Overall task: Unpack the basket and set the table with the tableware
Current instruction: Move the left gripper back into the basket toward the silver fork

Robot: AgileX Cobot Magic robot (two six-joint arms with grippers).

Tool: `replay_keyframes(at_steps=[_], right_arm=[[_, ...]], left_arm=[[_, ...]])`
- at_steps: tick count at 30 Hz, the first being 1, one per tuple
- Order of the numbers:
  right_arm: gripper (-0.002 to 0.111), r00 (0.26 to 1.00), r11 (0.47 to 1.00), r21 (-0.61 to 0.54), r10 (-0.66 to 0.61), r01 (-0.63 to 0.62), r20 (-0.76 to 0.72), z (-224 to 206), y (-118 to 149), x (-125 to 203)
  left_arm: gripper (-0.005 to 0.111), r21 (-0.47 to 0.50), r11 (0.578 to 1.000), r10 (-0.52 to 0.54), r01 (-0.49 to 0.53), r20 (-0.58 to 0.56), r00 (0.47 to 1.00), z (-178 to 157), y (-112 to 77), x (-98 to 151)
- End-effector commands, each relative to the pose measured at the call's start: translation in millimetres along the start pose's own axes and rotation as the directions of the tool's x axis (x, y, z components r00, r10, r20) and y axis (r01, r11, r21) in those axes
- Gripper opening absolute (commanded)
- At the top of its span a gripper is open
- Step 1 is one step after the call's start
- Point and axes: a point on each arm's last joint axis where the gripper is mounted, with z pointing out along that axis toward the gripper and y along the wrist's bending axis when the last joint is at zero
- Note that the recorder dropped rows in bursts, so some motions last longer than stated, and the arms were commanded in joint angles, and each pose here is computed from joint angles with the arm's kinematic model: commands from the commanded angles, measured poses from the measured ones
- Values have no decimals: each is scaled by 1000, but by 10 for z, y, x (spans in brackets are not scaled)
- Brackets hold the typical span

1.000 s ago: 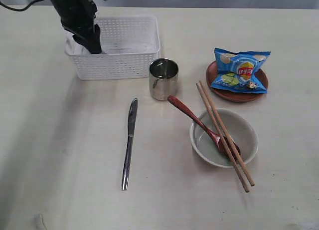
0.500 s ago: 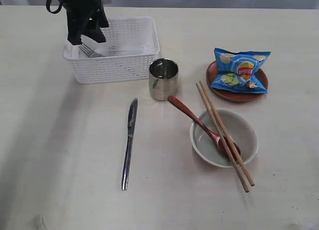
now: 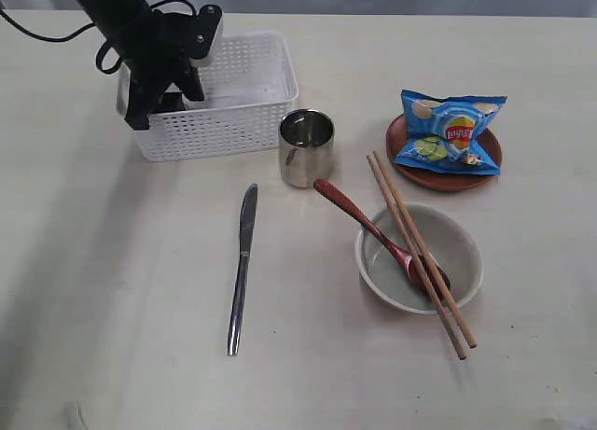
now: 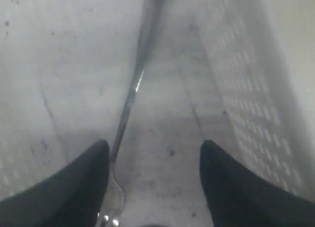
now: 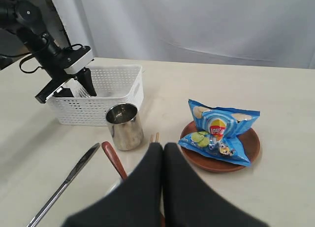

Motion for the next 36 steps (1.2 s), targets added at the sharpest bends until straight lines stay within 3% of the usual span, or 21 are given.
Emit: replay_keyframes(at_steps=[1,4,10,12,18,36], right_arm=[[0,1000,1000,-2,1,-1,0,1,0,2],[0,1000,1000,-2,1,-1,0,1,0,2],[0,1000,1000,-2,1,-1,0,1,0,2],[0,1000,1000,-2,1,-1,0,1,0,2],[0,1000,1000,-2,1,-1,0,1,0,2],[0,1000,1000,-3,1,-1,2,1,1,0]], left_arm=[[55,31,999,25,-25,1,1000,150,-21,42],[50,59,998,23,-23,1,1000,254,-41,75],[16,44,999,20,-20,-6,1000,308,-26,97],[11,13,1000,16,-16,-12,1000,309,3,102],[10,-110,994,-24,21,-32,999,303,114,122],[9,-74,996,-62,55,-102,993,-207,54,306]])
